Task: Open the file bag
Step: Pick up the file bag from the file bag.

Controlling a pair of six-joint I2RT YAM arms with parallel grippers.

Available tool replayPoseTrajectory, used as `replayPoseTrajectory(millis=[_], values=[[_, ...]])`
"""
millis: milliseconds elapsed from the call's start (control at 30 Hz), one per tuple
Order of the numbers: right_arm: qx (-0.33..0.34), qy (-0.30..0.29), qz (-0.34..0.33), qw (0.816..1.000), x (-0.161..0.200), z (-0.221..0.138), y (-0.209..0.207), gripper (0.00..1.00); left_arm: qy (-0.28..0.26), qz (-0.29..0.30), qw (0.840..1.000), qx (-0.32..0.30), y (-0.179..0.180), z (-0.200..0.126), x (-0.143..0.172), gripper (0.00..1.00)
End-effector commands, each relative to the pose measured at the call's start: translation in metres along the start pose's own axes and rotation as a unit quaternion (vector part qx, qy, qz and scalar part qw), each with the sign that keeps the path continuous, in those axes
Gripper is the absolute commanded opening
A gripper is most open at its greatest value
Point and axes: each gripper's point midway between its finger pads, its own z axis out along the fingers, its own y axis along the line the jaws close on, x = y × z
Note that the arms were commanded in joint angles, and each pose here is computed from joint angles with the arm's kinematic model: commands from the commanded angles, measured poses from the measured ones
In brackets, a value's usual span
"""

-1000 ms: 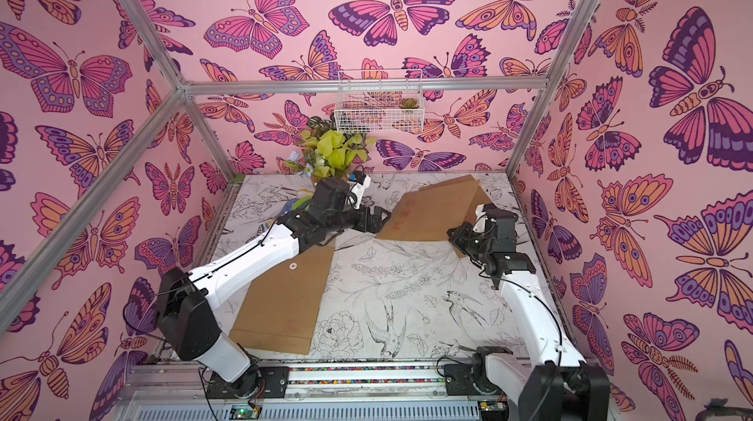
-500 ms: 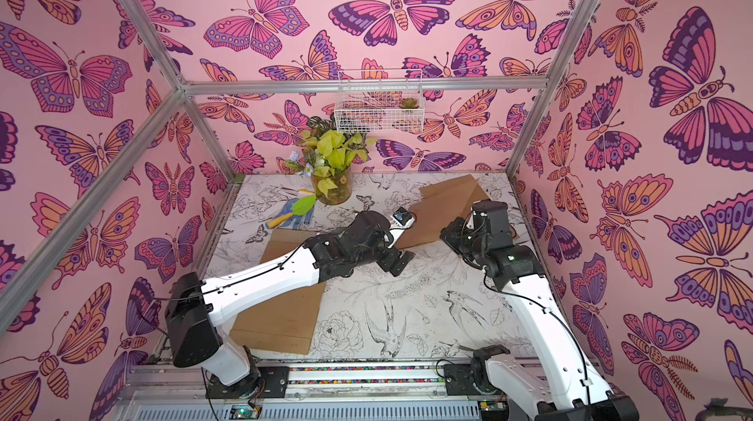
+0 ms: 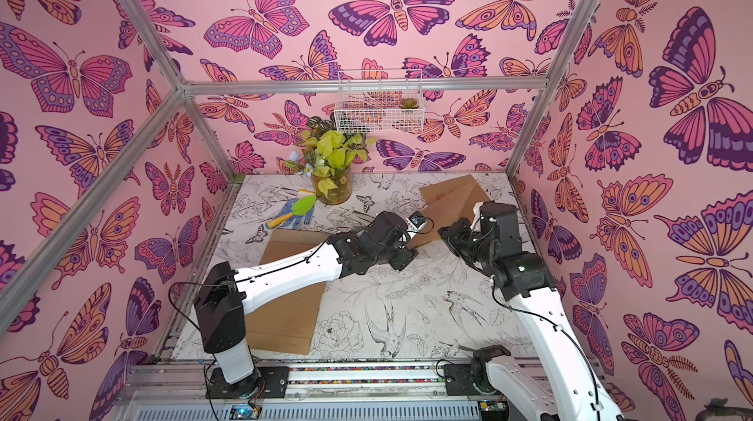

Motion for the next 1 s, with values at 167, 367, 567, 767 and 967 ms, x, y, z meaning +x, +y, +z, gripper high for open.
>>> replayPoseTrajectory(millis=[167, 367, 567, 767, 967], values=[[-0.069, 0.022, 0.035, 0.997, 0.005, -0.006, 0.032, 0.00, 0.004, 0.005, 1.000, -0.019, 0.005, 0.001, -0.002, 0.56], [-0.069, 0.012, 0.026, 0.997, 0.002, -0.008, 0.032, 0.09, 0.001, -0.001, 1.000, -0.027, 0.009, -0.007, 0.000, 0.34], [-0.105, -0.031, -0.047, 0.993, -0.010, -0.027, 0.053, 0.51, -0.010, -0.019, 0.999, -0.050, 0.022, -0.030, 0.002, 0.04], [-0.080, -0.125, -0.149, 0.978, -0.032, -0.067, 0.060, 0.71, -0.036, -0.068, 0.996, -0.055, 0.041, -0.071, 0.001, 0.01], [-0.097, -0.207, -0.210, 0.951, -0.043, -0.089, 0.062, 0.78, -0.096, -0.148, 0.984, -0.023, 0.069, -0.125, -0.015, 0.01]])
